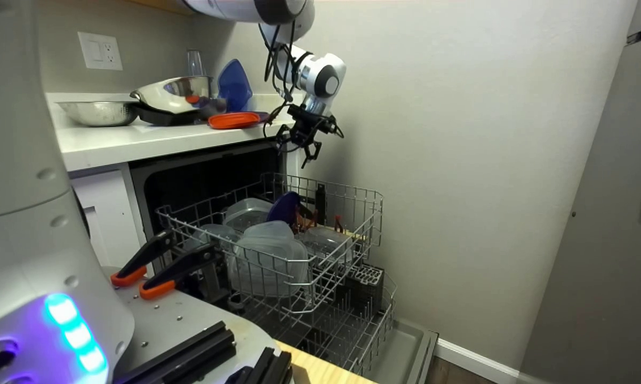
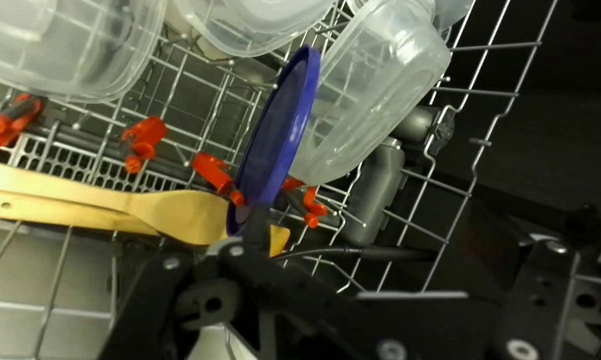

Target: Remove the blue lid from the dishwasher

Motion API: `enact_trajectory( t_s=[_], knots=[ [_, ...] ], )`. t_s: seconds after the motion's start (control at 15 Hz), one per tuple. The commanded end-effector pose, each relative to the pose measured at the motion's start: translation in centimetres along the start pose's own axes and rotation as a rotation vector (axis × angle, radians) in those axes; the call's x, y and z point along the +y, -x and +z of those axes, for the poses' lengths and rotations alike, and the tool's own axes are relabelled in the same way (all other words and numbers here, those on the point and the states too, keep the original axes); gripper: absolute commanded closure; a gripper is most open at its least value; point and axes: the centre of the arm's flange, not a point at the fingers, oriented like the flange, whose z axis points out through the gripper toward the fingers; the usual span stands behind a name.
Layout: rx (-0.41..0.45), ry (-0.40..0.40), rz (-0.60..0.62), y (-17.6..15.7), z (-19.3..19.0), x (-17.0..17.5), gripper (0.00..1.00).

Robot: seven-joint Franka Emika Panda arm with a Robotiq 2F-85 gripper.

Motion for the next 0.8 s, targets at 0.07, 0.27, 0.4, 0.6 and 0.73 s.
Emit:
enact_trajectory(
  t_s=[0.07,0.27,0.4,0.6,0.73],
  knots=[
    [-0.094,-0.056,0.11,-3.4,5.0,-0.3,0.0],
    [-0.137,-0.049,0.155,-2.9,6.2,-0.4,0.0],
    [-0.148,-0.041,0.173,-2.8,6.1,-0.5,0.0],
    [-0.144,-0.016,0.208,-3.2,6.5,0.1,0.0],
    [-0.129,0.018,0.241,-3.3,7.1,1.0,0.0]
  ],
)
